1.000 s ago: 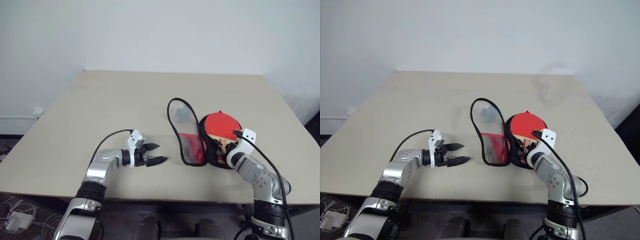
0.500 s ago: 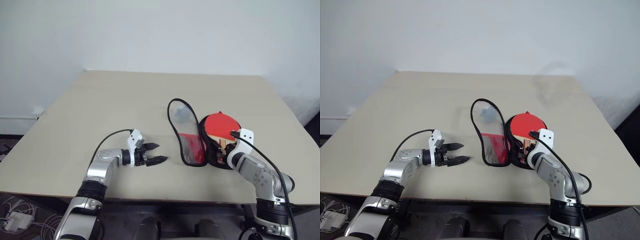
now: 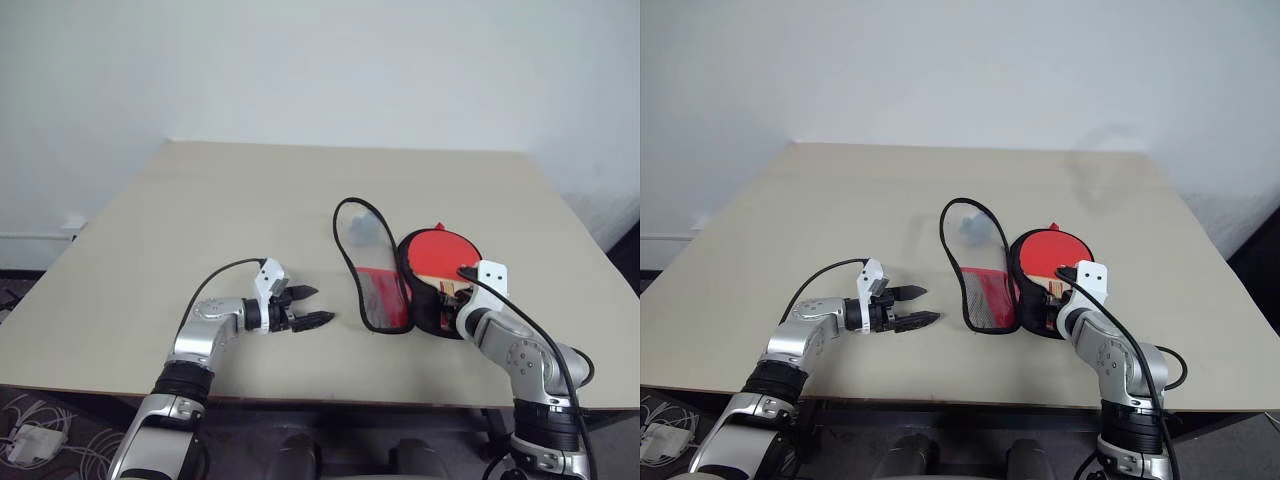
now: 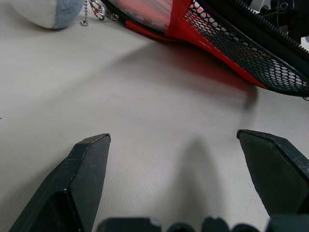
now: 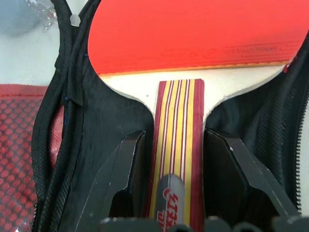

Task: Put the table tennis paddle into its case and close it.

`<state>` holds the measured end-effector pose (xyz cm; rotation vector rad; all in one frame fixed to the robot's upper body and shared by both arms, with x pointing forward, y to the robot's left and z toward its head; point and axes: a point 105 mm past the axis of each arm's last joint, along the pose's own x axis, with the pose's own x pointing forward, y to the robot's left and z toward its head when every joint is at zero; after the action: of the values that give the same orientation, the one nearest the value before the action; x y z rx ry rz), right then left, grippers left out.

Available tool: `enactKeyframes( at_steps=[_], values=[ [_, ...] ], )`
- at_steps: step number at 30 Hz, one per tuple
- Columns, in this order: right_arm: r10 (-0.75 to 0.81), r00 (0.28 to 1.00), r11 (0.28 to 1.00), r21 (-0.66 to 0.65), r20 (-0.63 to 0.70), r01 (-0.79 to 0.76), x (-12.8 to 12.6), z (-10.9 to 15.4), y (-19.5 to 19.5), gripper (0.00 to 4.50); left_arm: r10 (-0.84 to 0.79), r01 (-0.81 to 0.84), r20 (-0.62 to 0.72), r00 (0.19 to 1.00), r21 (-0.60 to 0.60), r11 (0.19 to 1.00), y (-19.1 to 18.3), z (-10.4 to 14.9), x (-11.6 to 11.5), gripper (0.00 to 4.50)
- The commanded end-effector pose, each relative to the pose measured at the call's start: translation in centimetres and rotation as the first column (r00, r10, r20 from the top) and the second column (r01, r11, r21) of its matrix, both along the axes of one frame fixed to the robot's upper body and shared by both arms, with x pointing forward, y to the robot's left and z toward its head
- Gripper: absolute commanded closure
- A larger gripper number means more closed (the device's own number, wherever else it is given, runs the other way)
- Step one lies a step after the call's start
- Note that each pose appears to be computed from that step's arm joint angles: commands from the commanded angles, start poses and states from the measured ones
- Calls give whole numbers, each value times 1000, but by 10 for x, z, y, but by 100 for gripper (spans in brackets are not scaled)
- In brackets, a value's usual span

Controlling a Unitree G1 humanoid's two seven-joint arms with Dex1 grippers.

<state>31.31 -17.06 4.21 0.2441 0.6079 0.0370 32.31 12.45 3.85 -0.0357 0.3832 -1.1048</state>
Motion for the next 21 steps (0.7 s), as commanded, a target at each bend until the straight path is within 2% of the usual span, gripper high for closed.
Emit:
enactKeyframes(
  at_steps=[1,8,11,16,21],
  values=[
    [11,995,1000,8,-102,-11,-16,-18,3,240,-1,1,43,999,-1,1000,1,11,5,0],
    [20,995,1000,18,-101,-18,-16,-21,10,240,-14,14,47,999,-3,1000,-3,12,4,0],
    [21,996,999,31,-90,-18,-15,-19,12,184,-18,18,49,999,0,1000,-3,12,5,0],
    [34,996,999,40,-85,-30,-17,-17,10,9,-19,19,50,999,1,1000,-3,13,6,0],
    [65,998,991,120,24,-67,-19,3,5,2,-21,21,49,999,-4,1000,-3,16,7,0]
  ],
)
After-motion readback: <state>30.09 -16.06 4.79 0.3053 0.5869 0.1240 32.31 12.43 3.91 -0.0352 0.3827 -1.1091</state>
